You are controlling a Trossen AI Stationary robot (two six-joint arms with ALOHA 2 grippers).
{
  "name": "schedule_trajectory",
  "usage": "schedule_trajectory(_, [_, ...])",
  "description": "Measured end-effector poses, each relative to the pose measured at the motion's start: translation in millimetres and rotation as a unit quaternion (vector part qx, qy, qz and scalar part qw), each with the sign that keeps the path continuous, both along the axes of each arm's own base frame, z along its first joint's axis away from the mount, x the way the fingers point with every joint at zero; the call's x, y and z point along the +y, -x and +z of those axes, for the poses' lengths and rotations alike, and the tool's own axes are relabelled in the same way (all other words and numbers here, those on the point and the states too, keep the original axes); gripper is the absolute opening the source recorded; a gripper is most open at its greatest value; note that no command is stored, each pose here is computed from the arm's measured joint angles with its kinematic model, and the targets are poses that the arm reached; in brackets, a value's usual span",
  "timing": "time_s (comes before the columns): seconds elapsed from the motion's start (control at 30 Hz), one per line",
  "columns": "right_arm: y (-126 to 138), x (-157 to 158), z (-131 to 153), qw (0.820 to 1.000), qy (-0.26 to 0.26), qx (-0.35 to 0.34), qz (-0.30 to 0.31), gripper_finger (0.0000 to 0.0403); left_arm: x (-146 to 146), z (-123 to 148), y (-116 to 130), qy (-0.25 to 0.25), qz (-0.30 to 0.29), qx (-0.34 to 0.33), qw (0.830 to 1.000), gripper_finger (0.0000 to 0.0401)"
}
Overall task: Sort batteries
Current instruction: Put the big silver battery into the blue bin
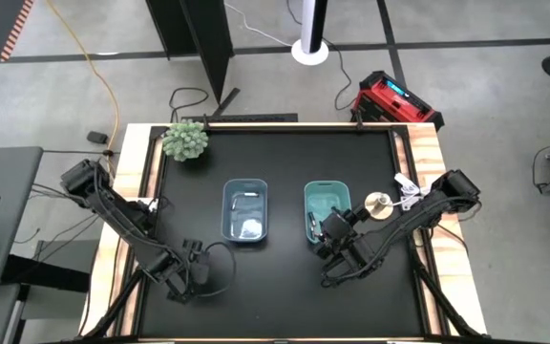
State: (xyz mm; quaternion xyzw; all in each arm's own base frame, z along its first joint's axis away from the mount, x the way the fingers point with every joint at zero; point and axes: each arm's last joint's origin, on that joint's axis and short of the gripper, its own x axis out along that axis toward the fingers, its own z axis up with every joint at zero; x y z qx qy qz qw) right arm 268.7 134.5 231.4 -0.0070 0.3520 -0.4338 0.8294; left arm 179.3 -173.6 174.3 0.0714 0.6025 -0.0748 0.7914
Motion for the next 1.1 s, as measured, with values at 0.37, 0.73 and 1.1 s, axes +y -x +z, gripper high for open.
schedule_trajectory(0.37, [0,0,0,1.0,0.0,0.0,0.0,0.0269,-13,1,3,0.066,0.006,0.006,0.998,0.0169])
schedule_trajectory(0.73, [0,0,0,1.0,0.0,0.0,-0.001,0.0269,-28,1,11,0.071,0.016,-0.028,0.997,0.0171])
schedule_trajectory(1.1, [0,0,0,1.0,-0.001,-0.001,0.0,0.0269,-12,-3,26,-0.046,0.032,-0.001,0.998,0.0179])
